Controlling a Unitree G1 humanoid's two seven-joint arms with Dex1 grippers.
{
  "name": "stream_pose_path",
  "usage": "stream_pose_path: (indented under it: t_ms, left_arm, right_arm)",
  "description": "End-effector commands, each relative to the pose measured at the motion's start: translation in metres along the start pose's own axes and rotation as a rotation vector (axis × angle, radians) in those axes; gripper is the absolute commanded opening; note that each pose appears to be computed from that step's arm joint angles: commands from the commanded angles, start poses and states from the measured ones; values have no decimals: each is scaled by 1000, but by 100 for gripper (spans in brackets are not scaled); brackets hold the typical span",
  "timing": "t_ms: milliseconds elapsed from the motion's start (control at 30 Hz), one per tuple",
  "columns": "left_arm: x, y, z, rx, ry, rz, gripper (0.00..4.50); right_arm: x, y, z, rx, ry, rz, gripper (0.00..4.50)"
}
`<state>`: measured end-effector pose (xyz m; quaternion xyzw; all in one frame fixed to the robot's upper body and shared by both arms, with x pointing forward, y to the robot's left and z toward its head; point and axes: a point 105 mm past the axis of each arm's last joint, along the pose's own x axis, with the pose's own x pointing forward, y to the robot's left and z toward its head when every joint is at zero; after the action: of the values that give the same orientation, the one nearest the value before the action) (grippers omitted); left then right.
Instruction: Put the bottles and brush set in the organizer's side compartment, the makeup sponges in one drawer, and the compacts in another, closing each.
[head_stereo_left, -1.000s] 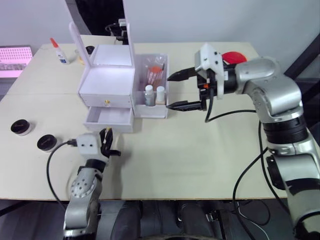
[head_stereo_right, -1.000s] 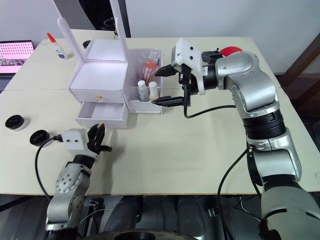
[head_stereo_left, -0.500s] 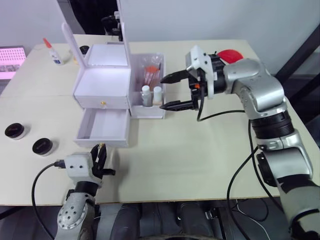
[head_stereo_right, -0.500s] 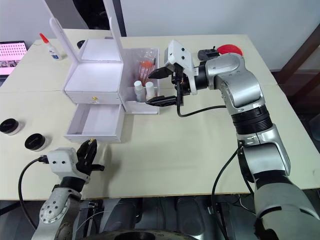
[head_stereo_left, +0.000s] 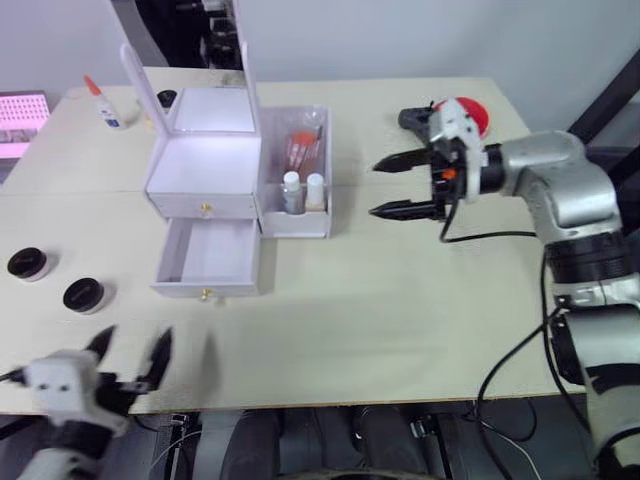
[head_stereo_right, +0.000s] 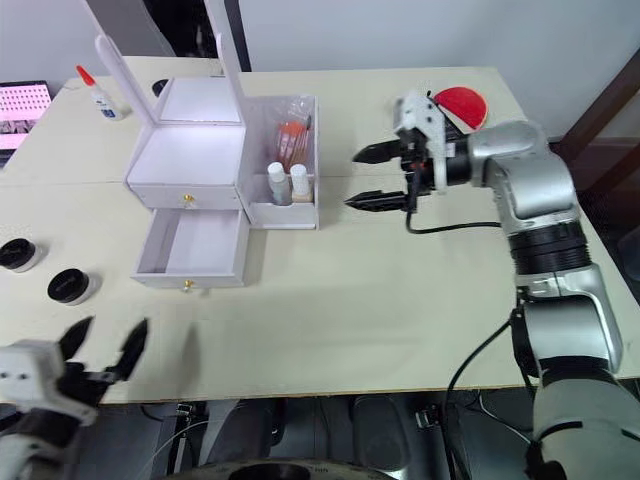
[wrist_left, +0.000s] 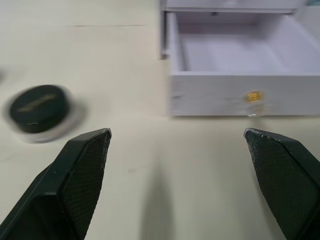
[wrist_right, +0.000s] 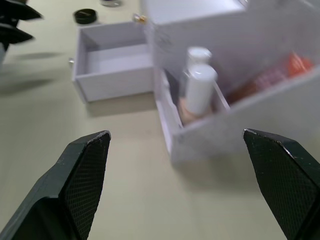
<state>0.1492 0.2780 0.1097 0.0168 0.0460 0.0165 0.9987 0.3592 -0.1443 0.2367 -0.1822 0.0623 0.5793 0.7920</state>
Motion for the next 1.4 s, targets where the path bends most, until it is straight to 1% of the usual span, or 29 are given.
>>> stream_pose_path:
  t_ms: [33, 100, 133, 167, 233, 333, 433, 600, 700, 767, 833, 900, 967, 1000, 1033, 1067, 1133, 1167, 1200, 1300, 1400]
  left_arm:
    - [-15, 49, 22, 96, -28, 64, 447]
    - [-22, 85, 32, 140, -16, 118, 447]
    - [-24, 97, 37, 148, -15, 133, 447]
    - [-25, 103, 39, 149, -15, 136, 447]
    - [-25, 116, 38, 160, 13, 141, 447]
    - [-30, 139, 33, 154, 56, 148, 447]
    - [-34, 148, 32, 154, 72, 136, 447]
    - [-30, 147, 35, 155, 63, 111, 447]
    - [-25, 139, 39, 158, 49, 88, 447]
    - [-23, 133, 36, 166, 99, 75, 447]
    - [-22, 124, 39, 132, 114, 64, 447]
    - [-18, 110, 40, 130, 147, 41, 447]
    - [-15, 93, 39, 102, 185, 26, 447]
    - [-14, 87, 39, 84, 197, 31, 447]
    - [-12, 82, 42, 97, 190, 40, 447]
    - [-10, 82, 45, 113, 180, 75, 447]
    - [-9, 90, 46, 75, 174, 195, 447]
    - [-8, 89, 48, 58, 164, 224, 447]
    - [-6, 85, 50, 54, 158, 234, 447]
    - [-2, 75, 47, 22, 183, 268, 447]
    - [1, 68, 40, -8, 242, 265, 447]
  right_arm:
    - [-36, -18, -17, 13, -21, -158, 450]
    - [-56, -26, -40, 93, -49, -249, 450]
    - [-63, -28, -50, 139, -59, -276, 450]
    - [-66, -28, -56, 162, -64, -285, 450]
    - [-75, -26, -75, 184, -16, -298, 450]
    - [-93, -30, -95, 226, 8, -367, 450]
    - [-102, -31, -105, 231, 29, -398, 450]
    - [-102, -35, -102, 212, 7, -413, 450]
    - [-90, -37, -85, 172, -13, -357, 450]
    - [-72, -26, -58, 178, -45, -202, 450]
    - [-52, -11, -20, 156, -85, -46, 450]
    - [-35, 6, 10, 111, -76, 92, 450]
    - [-20, 21, 32, 47, -48, 200, 450]
    - [-14, 25, 39, 16, -39, 231, 450]
    - [-6, 29, 48, -15, -35, 260, 450]
    - [0, 31, 55, -44, -35, 284, 450]
    - [15, 41, 67, -122, -21, 357, 450]
    - [23, 46, 72, -167, -13, 386, 450]
    - [30, 49, 77, -200, -13, 406, 450]
    - [45, 55, 94, -268, -46, 446, 450]
    - [54, 55, 100, -305, -35, 446, 450]
